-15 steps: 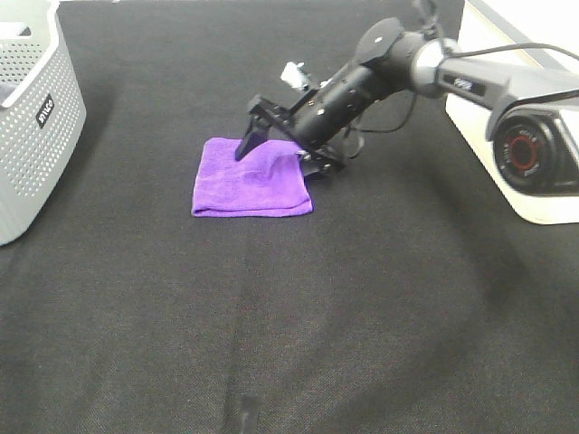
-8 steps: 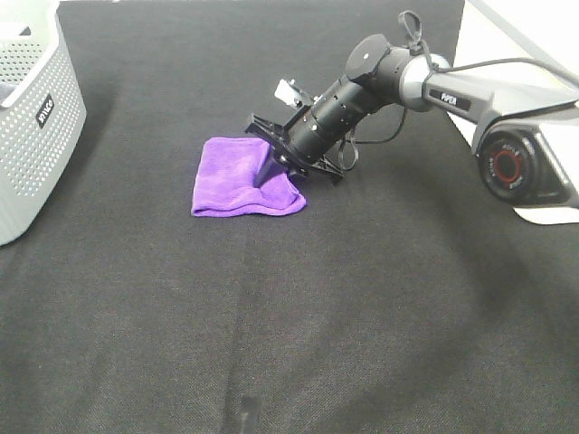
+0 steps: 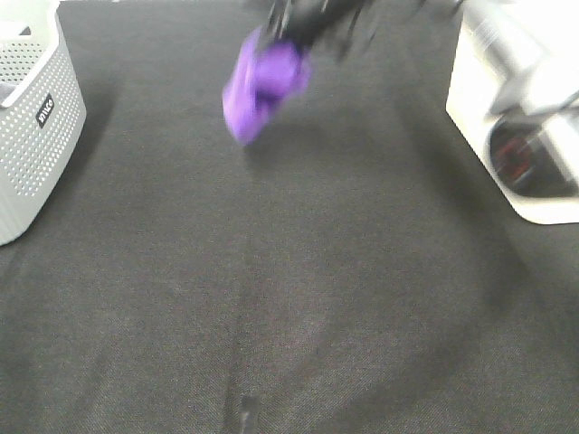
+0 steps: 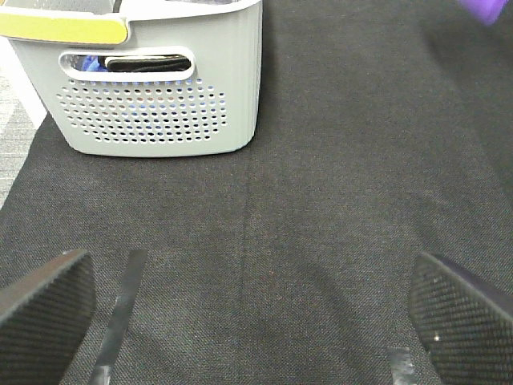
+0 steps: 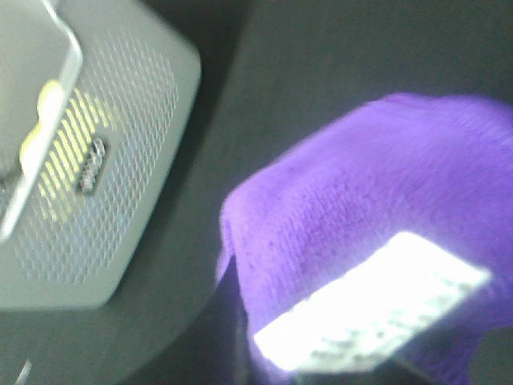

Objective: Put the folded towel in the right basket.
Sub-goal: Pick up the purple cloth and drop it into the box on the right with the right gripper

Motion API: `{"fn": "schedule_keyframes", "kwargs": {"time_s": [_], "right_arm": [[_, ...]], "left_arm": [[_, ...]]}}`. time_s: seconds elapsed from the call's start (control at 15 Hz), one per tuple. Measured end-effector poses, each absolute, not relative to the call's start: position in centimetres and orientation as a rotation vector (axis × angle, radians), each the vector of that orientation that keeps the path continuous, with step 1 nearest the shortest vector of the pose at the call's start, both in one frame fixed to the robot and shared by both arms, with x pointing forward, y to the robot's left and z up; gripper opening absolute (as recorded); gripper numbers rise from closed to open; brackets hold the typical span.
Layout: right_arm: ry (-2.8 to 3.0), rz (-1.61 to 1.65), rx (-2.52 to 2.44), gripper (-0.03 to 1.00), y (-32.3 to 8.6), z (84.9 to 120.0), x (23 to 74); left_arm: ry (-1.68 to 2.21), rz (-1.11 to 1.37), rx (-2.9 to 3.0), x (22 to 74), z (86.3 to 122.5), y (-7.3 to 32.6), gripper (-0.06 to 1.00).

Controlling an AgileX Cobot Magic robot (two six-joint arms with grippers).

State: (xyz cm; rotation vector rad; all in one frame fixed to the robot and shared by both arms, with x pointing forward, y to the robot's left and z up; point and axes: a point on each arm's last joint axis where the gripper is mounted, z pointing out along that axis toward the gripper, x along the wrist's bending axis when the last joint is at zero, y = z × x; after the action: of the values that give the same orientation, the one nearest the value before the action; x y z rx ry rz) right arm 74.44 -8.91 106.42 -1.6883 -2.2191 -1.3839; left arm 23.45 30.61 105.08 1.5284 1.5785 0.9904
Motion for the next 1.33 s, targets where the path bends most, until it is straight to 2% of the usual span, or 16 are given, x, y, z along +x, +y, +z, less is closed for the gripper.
{"fn": "schedule_keyframes", "kwargs": {"time_s": [0.2,0.27,0.47,0.6,0.8,1.13,1.2,1.27,1.33], "right_arm": [[-2.281,-1.587,-1.872,0.04,-16.6,114.6,73.7],[-2.281,-1.587,-1.872,0.04,-16.6,114.6,73.7],[-2.482,-1.691,-2.09,0.04,-25.8,120.5,72.0],[-2.472,-1.617,-2.26,0.04,-30.8,120.4,72.1],[-2.492,-1.408,-2.415,0.04,-36.8,118.1,72.6],[-2.658,-0.973,-2.425,0.06,-38.9,113.4,73.7],[-2.634,-0.924,-2.436,0.12,-39.0,112.5,73.9],[-2.597,-0.903,-2.465,0.43,-39.1,112.1,73.9],[-2.565,-0.887,-2.498,0.69,-39.3,111.9,73.9]], "left_arm": [[1.578,0.99,1.528,23.4,105.1,30.6,0.99],[1.578,0.99,1.528,23.4,105.1,30.6,0.99],[1.578,0.99,1.528,23.4,105.1,30.6,0.99],[1.578,0.99,1.528,23.4,105.1,30.6,0.99],[1.578,0.99,1.528,23.4,105.1,30.6,0.99],[1.578,0.99,1.528,23.4,105.1,30.6,0.99],[1.578,0.99,1.528,23.4,105.1,30.6,0.99],[1.578,0.99,1.528,23.4,105.1,30.6,0.99],[1.578,0.99,1.528,23.4,105.1,30.6,0.99]]}}
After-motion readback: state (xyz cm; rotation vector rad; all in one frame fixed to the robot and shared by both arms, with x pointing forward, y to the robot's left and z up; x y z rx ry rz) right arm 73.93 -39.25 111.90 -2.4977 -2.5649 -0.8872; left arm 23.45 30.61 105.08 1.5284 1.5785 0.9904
